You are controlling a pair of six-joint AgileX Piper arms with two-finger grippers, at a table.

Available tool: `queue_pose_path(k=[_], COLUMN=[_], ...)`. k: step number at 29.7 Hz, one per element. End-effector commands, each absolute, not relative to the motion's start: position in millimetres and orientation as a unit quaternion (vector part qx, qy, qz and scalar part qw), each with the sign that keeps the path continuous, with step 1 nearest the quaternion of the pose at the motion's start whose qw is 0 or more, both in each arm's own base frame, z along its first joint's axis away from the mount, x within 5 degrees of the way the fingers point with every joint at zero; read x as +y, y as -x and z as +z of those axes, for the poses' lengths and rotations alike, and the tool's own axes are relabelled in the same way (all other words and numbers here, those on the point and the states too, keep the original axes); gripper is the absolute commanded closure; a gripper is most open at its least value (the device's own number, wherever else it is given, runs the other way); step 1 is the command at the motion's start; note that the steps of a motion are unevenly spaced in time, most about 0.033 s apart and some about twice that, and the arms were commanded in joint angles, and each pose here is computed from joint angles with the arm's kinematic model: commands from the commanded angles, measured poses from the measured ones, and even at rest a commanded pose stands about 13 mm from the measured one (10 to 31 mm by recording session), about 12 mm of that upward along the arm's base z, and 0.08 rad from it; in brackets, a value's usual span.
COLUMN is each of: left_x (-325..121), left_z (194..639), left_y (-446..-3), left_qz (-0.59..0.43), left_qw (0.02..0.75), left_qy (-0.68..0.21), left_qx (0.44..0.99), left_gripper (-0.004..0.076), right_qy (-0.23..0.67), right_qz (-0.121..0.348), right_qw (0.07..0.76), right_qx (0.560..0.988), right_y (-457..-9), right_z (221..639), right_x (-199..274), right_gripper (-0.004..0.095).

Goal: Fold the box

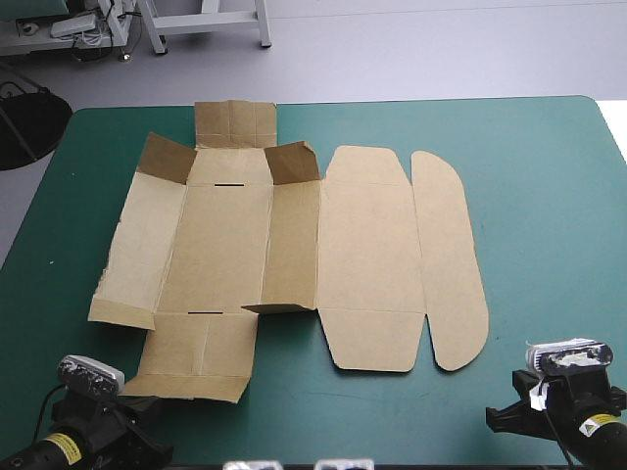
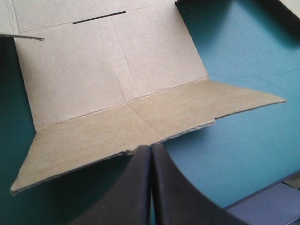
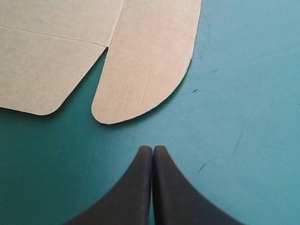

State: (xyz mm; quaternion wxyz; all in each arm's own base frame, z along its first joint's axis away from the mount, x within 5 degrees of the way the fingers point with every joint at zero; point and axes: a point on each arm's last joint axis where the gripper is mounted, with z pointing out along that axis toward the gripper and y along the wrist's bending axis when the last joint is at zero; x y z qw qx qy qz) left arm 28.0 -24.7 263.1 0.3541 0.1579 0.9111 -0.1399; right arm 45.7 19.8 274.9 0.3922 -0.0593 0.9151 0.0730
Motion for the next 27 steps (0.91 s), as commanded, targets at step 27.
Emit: queue_pose_path(k=[27], left_x=[-47.9], left_z=[392.7], left_y=[-95.3], left_qz=[-0.146], left_qw=[0.414], left_qy=[-0.178], left_qx=[0.881], left_gripper=[0.0733], right_qy=[0.06], right_qz=[0.071], right_qw=[0.423], right_qx=[0.902], right_y=[-49.4], right_z=[285.5], right_x=[19.7], right_gripper=[0.0921])
